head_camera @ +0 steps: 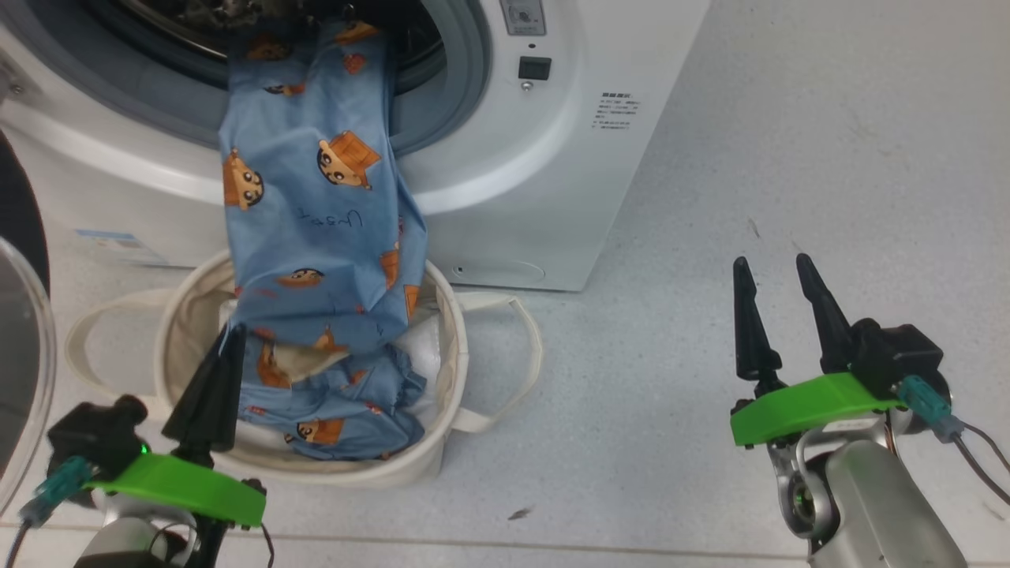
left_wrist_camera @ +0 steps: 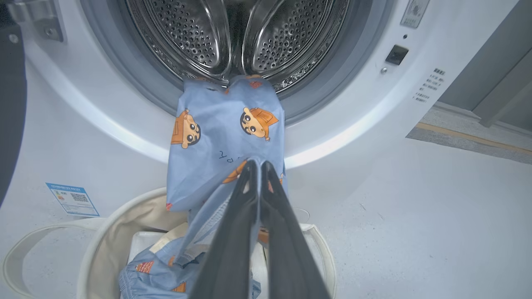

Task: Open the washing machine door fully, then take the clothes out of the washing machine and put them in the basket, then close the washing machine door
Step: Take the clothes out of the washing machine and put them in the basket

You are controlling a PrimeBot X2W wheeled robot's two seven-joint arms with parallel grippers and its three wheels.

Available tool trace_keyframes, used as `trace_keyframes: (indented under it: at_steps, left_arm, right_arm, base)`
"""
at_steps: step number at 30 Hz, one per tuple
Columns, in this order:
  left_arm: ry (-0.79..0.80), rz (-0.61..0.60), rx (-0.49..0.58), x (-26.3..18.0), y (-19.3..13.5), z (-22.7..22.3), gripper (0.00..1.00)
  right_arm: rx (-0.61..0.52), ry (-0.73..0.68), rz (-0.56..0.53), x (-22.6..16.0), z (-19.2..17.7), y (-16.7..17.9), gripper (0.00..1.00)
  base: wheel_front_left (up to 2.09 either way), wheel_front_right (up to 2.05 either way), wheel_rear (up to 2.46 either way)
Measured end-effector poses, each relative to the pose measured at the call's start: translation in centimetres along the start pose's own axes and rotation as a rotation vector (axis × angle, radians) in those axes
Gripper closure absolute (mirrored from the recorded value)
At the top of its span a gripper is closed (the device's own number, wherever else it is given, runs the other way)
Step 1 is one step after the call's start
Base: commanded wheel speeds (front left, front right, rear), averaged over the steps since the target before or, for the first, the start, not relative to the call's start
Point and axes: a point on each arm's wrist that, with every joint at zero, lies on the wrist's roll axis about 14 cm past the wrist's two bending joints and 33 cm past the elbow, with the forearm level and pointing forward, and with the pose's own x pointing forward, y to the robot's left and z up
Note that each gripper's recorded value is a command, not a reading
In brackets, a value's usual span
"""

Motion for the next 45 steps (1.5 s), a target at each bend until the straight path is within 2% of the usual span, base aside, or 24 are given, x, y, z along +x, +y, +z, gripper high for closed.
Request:
trace_keyframes:
  at_steps: [2, 4, 5, 14, 19, 30, 31, 32, 33, 34, 35, 39, 45]
  left_arm:
    - [0.084, 0.03, -0.025, 0.0, 0.8, -2.9, 1.0]
    - [0.178, 0.051, 0.0, -0.1, 1.7, -5.8, 1.0]
    - [0.236, 0.097, -0.031, 0.1, 2.7, -7.8, 1.0]
    - [0.465, 0.202, -0.104, 0.6, 4.4, -14.9, 1.0]
    - [0.549, 0.265, -0.192, 0.4, 4.5, -18.0, 1.0]
    - [0.677, 0.33, -0.233, 1.3, 5.7, -22.2, 1.0]
    - [0.68, 0.334, -0.235, 1.4, 5.8, -22.3, 0.93]
    - [0.681, 0.339, -0.239, 1.4, 5.9, -22.4, 0.65]
    - [0.681, 0.343, -0.244, 1.5, 5.9, -22.4, 0.27]
    - [0.681, 0.342, -0.244, 1.5, 5.9, -22.4, 0.05]
    - [0.686, 0.333, -0.234, 1.5, 5.8, -22.4, 0.0]
    - [0.682, 0.328, -0.22, 1.3, 5.8, -21.9, 0.0]
    - [0.703, 0.291, -0.115, 0.2, 6.3, -20.8, 0.0]
  right_arm:
    - [-0.001, 0.002, -0.005, 0.0, -0.1, -0.2, 0.0]
    - [-0.002, 0.006, -0.01, 0.0, -0.3, -0.4, 0.0]
    - [-0.002, 0.01, -0.014, 0.1, -0.5, -0.6, 0.0]
    - [-0.011, 0.011, -0.028, 1.3, -0.8, -1.5, 0.0]
    - [-0.016, 0.028, -0.061, 1.2, -1.6, -2.8, 0.0]
    - [-0.047, 0.04, -0.099, 2.0, -2.4, -4.7, 0.0]
    - [-0.048, 0.038, -0.102, 2.0, -2.4, -4.8, 0.0]
    - [-0.049, 0.037, -0.105, 2.0, -2.3, -4.9, 0.0]
    - [-0.05, 0.038, -0.108, 1.9, -2.3, -5.0, 0.0]
    - [-0.051, 0.037, -0.111, 1.9, -2.3, -5.1, 0.0]
    - [-0.051, 0.035, -0.113, 1.9, -2.2, -5.2, 0.0]
    - [-0.05, 0.019, -0.112, 1.9, -1.6, -5.1, 0.0]
    - [-0.047, -0.003, -0.094, 1.8, -0.6, -4.3, 0.0]
  base:
    - [0.0, 0.0, 0.0]
    - [0.0, 0.0, 0.0]
    - [0.0, 0.0, 0.0]
    - [0.0, 0.0, 0.0]
    - [0.0, 0.0, 0.0]
    - [0.0, 0.0, 0.0]
    - [0.0, 0.0, 0.0]
    - [0.0, 0.0, 0.0]
    - [0.0, 0.0, 0.0]
    - [0.0, 0.0, 0.0]
    - [0.0, 0.0, 0.0]
    - [0.0, 0.0, 0.0]
    - [0.0, 0.0, 0.0]
